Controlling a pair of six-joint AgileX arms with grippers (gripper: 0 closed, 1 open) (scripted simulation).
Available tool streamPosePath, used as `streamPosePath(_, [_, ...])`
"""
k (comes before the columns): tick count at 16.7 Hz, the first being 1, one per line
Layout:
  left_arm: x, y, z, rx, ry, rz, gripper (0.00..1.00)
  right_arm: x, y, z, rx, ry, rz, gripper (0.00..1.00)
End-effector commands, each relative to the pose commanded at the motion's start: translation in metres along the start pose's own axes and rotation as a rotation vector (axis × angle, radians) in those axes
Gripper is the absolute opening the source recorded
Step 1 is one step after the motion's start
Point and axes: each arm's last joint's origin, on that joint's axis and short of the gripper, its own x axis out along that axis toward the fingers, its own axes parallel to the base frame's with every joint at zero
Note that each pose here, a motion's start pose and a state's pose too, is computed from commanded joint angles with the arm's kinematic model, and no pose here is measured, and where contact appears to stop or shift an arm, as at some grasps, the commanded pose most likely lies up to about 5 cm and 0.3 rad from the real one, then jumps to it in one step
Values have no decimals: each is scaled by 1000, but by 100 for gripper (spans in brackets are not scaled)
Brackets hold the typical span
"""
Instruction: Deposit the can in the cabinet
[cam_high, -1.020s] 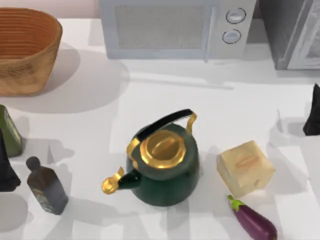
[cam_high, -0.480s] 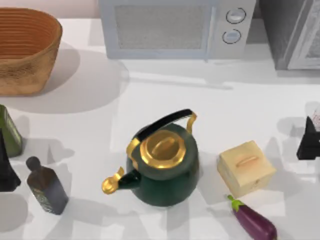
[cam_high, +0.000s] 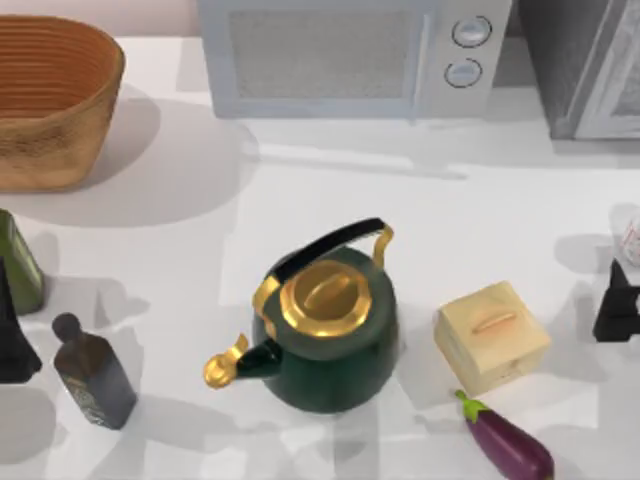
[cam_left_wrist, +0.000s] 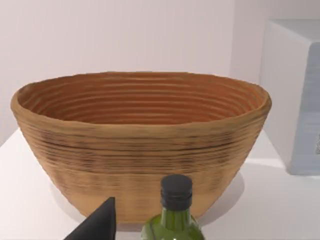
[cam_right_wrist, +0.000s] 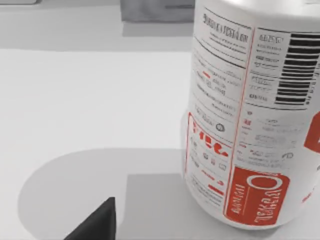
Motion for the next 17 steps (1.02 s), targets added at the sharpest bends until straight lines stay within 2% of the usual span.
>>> streamPosePath(6, [0, 0, 0, 0, 0, 0, 100, 14, 0, 13, 1, -88, -4, 100])
streamPosePath(17, [0, 0, 0, 0, 0, 0, 100, 49, -1, 18, 1, -86, -5, 100])
